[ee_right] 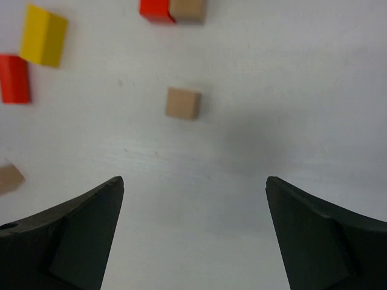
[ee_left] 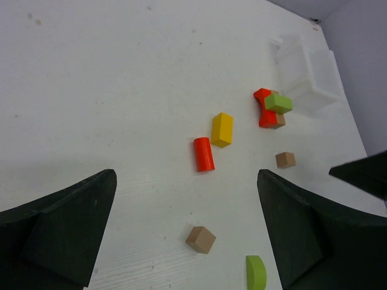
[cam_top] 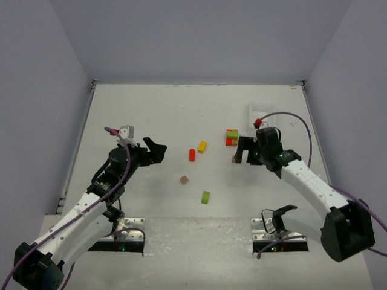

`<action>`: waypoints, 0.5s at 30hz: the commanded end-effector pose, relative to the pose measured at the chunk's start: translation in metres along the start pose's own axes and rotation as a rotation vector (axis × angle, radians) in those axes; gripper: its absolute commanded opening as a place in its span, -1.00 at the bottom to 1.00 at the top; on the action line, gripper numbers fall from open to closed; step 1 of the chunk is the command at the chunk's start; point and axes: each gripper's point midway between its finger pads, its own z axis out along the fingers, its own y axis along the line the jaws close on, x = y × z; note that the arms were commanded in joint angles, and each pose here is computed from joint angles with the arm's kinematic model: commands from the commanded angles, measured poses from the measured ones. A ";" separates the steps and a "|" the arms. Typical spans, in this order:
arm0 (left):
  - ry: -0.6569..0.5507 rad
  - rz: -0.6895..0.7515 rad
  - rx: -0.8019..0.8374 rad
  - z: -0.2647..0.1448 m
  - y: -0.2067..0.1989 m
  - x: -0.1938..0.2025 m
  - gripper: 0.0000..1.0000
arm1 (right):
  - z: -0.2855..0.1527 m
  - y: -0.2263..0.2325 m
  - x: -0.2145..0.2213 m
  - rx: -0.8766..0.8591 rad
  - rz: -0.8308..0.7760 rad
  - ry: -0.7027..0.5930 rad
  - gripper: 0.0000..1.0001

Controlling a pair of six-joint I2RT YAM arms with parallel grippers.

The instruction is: Build the wood block tower

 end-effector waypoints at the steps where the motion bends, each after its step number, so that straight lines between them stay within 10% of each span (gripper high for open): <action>1: 0.012 -0.079 -0.063 -0.007 0.018 0.015 1.00 | -0.007 -0.003 0.032 -0.064 0.055 -0.035 0.97; 15: 0.131 -0.150 -0.111 -0.010 0.025 0.041 1.00 | -0.002 0.001 0.036 -0.108 0.047 -0.064 0.97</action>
